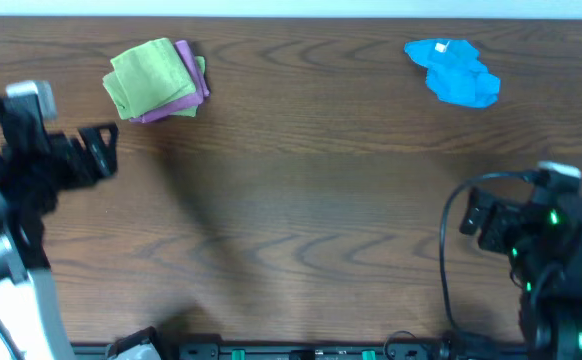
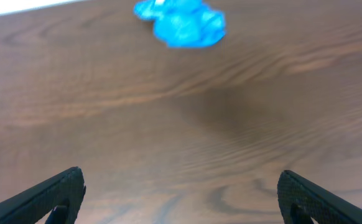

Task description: Fold the cloth

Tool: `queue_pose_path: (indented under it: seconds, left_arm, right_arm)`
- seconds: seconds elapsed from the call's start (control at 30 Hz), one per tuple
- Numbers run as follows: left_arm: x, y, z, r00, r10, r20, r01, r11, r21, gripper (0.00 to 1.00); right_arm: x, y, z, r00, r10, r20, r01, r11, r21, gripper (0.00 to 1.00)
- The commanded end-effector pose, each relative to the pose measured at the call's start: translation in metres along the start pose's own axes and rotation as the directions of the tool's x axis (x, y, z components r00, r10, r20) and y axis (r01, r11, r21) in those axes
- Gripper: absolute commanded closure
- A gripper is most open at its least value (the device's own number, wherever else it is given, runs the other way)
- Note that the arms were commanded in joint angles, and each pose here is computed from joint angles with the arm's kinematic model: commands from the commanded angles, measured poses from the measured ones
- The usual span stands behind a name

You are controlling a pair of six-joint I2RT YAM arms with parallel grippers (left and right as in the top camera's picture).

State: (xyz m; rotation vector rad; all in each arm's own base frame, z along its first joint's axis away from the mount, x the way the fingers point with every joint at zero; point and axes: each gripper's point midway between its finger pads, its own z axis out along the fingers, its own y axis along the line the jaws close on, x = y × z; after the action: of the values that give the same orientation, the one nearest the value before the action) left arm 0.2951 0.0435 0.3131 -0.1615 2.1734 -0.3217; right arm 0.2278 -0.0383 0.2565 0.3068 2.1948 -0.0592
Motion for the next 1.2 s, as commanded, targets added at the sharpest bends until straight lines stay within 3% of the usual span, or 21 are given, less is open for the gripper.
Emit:
queue_pose_path:
  seconds: [0.0,0.07,0.33,0.73,1.17]
  left_arm:
    - [0.014,-0.015,-0.021,0.999,0.024,0.045,-0.025,1.000,0.012,0.10]
    - [0.024,-0.021,-0.030,0.998,0.028,0.053,-0.028,1.000,0.012,0.02]
    - [0.048,-0.030,-0.043,0.999,-0.034,0.008,0.034,0.999,0.019,0.05]
    - [0.048,-0.030,-0.042,0.993,-0.114,0.003,0.114,0.993,0.019,0.05]
    - [0.061,-0.032,-0.043,0.989,-0.143,-0.048,0.144,0.989,0.023,0.05]
  right_arm:
    - [-0.020,-0.015,-0.030,0.992,-0.022,0.122,0.013,0.997,0.078,0.01]
    - [-0.021,-0.015,-0.040,0.988,-0.019,0.155,0.008,0.997,0.071,0.01]
    - [-0.024,-0.011,-0.047,0.982,-0.019,0.188,0.009,0.999,0.052,0.01]
    - [-0.024,-0.016,-0.048,0.981,-0.038,0.191,0.019,0.995,0.097,0.01]
    - [0.002,-0.020,-0.044,0.995,-0.050,0.083,0.041,0.993,0.111,0.01]
